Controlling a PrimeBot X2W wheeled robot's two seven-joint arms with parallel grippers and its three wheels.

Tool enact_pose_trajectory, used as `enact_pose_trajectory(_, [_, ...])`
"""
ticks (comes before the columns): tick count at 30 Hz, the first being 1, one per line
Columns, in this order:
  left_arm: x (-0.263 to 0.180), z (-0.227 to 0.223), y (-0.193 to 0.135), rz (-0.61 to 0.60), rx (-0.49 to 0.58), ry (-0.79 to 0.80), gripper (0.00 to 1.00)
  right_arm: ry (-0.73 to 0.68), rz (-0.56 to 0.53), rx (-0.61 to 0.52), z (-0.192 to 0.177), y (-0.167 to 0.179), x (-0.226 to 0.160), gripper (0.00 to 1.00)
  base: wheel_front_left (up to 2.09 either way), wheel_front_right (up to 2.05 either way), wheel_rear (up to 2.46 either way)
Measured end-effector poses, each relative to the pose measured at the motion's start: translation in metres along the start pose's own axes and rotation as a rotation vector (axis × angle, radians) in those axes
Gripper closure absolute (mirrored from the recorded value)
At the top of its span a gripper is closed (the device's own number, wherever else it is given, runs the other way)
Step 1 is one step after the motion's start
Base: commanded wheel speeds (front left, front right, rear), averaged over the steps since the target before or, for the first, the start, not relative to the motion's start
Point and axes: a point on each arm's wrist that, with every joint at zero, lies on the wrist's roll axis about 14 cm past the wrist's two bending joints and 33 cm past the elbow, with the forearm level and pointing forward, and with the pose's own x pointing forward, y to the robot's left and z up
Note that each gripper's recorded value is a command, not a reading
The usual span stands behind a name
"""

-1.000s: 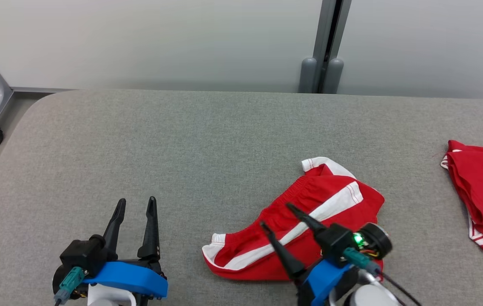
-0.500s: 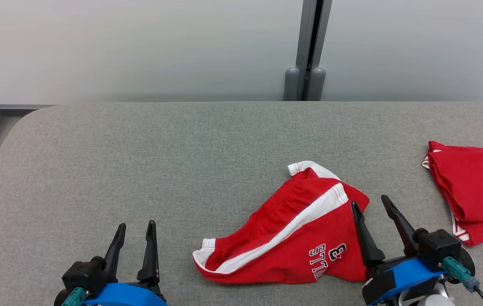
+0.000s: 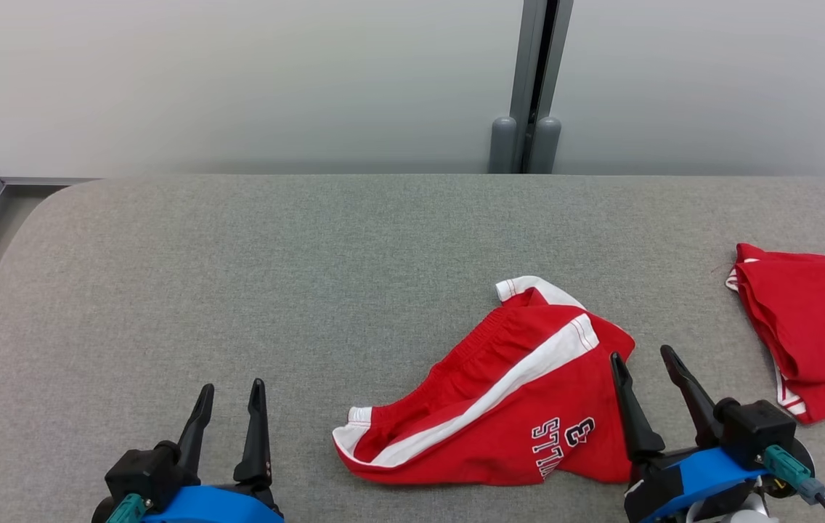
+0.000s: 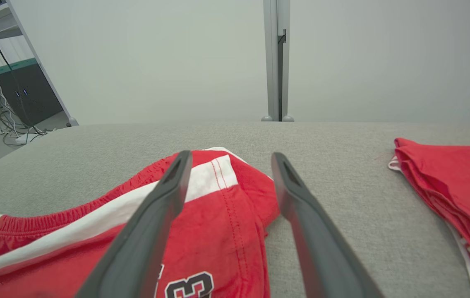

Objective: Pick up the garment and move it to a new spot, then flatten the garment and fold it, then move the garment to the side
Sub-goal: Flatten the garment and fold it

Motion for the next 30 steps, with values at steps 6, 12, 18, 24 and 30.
enact_pose_trajectory(6, [0.001, -0.001, 0.001, 0.003, 0.001, 0.004, 0.00, 0.010, -0.002, 0.001, -0.003, -0.001, 0.001, 0.00, 0.00, 0.00, 0.00])
enact_pose_trajectory(12, [0.001, -0.003, 0.001, 0.005, -0.002, 0.010, 0.00, 0.023, -0.002, -0.009, -0.003, -0.002, 0.007, 0.00, 0.00, 0.00, 0.00])
enact_pose_trajectory(18, [0.005, -0.003, 0.003, 0.010, -0.002, 0.013, 0.00, 0.108, 0.046, -0.100, 0.000, 0.009, 0.032, 0.00, 0.00, 0.00, 0.00])
enact_pose_trajectory(24, [0.007, -0.002, 0.007, 0.025, -0.004, 0.011, 0.00, 0.277, 0.067, -0.178, -0.018, 0.004, 0.045, 0.00, 0.00, 0.00, 0.00])
enact_pose_trajectory(30, [0.008, -0.006, 0.015, 0.052, -0.007, 0.022, 0.00, 0.373, 0.085, -0.179, -0.034, -0.002, 0.054, 0.00, 0.00, 0.00, 0.00])
